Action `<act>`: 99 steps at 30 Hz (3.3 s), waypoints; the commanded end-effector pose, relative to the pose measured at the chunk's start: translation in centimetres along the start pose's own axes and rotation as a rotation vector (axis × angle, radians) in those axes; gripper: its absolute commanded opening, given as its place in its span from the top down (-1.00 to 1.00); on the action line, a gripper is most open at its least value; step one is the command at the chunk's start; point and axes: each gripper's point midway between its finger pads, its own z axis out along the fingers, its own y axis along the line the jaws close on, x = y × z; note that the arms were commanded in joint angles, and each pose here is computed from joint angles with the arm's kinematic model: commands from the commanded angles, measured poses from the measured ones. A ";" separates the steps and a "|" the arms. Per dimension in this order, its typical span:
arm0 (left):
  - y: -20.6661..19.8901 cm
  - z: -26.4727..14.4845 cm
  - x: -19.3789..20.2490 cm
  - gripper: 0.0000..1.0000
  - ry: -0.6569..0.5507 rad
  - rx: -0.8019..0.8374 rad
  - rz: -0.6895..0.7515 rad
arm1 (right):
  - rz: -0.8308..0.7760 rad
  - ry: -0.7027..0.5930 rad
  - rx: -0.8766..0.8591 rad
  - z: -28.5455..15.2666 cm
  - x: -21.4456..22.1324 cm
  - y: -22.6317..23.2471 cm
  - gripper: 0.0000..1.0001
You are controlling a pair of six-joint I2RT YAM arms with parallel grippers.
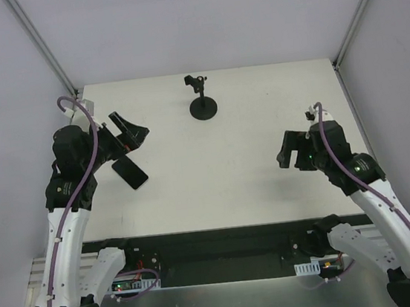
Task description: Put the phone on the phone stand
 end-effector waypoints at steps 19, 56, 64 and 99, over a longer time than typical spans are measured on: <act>-2.3 -5.5 6.7 -0.98 0.169 0.146 0.106 | 0.526 -0.235 -0.659 17.9 -23.8 24.9 -0.92; -1.0 -2.2 5.4 -0.98 0.205 0.038 0.055 | 0.632 0.102 -0.963 15.5 -17.6 22.8 0.99; 0.8 1.5 6.9 -0.97 0.311 -0.065 -0.120 | 0.498 0.195 -0.972 9.5 -8.7 18.8 0.99; 22.4 5.0 9.6 -0.98 0.695 -1.102 -0.218 | 0.357 0.222 -0.856 6.6 -2.4 13.6 -0.93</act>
